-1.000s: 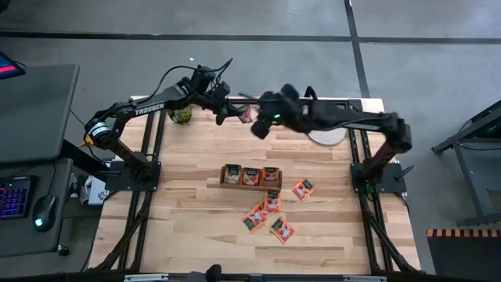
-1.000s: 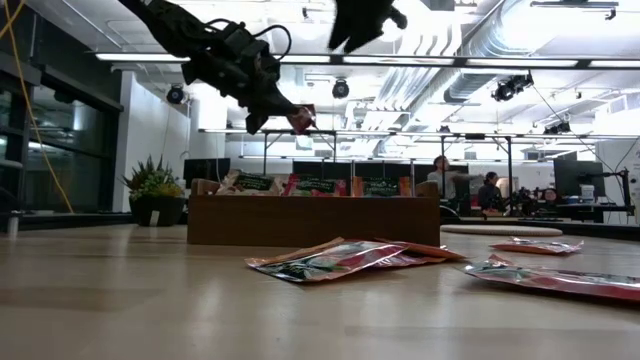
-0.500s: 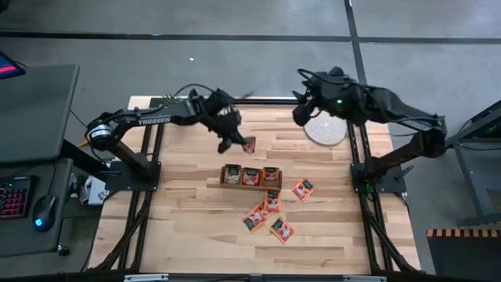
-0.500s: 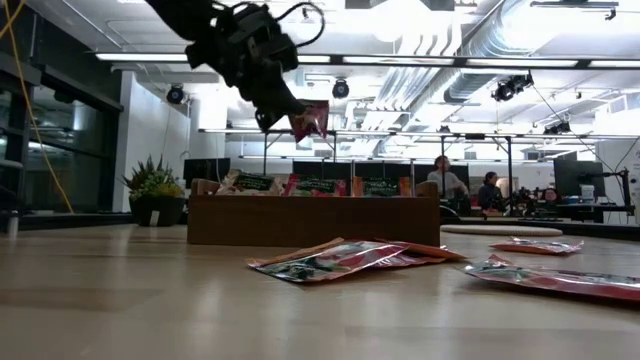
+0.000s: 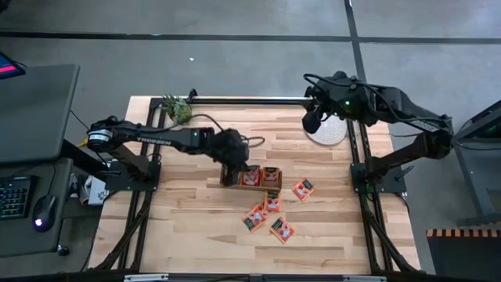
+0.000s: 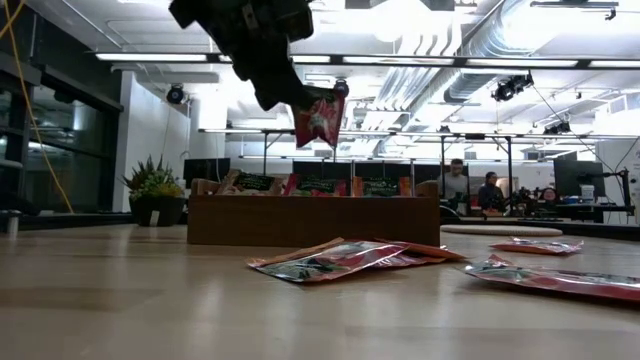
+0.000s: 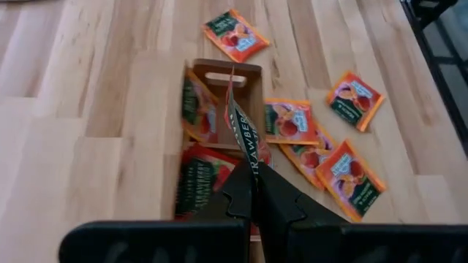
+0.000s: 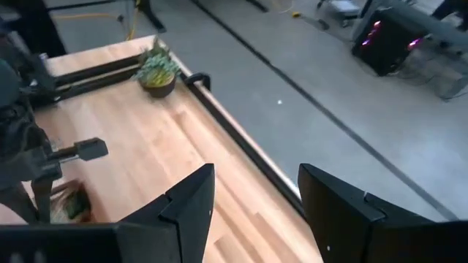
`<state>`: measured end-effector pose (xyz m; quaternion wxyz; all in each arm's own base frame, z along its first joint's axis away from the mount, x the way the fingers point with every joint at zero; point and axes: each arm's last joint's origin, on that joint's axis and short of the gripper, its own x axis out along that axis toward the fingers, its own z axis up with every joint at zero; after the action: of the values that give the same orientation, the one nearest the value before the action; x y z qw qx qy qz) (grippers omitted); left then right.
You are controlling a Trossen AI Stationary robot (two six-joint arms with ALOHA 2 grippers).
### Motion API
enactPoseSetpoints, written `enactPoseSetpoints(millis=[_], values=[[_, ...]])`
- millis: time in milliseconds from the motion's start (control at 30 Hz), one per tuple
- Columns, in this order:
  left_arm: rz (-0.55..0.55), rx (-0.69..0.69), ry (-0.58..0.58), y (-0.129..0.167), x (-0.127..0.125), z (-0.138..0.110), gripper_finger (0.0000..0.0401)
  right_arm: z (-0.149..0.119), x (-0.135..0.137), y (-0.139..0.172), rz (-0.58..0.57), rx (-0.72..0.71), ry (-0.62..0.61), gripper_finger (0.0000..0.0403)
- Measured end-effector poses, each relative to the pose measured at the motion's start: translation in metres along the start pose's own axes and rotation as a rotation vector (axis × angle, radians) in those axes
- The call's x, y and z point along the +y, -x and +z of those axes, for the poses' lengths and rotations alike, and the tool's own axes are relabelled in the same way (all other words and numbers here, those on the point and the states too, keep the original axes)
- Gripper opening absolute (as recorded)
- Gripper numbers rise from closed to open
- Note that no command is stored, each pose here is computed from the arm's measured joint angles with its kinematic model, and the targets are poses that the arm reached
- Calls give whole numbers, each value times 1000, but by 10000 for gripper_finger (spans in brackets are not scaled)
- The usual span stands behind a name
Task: Pick & Place Tea
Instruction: Put the red tea bag into the middle section of the brown wooden organizer
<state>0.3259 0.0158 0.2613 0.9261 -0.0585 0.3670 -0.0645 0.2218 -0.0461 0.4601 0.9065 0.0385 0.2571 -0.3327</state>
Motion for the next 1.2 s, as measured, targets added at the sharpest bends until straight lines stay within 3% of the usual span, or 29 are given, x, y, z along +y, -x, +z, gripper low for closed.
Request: enactPoseSetpoints(millis=[200, 633, 1200], values=[[57, 17, -16, -4, -19, -2, 0, 0, 2, -1, 50, 12, 1, 195], [81, 126, 83, -41, -11, -17, 0, 0, 7, 1, 102, 10, 1, 195], [84, 144, 103, -48, -10, -21, 0, -2, 16, 7, 80, -12, 25, 195]])
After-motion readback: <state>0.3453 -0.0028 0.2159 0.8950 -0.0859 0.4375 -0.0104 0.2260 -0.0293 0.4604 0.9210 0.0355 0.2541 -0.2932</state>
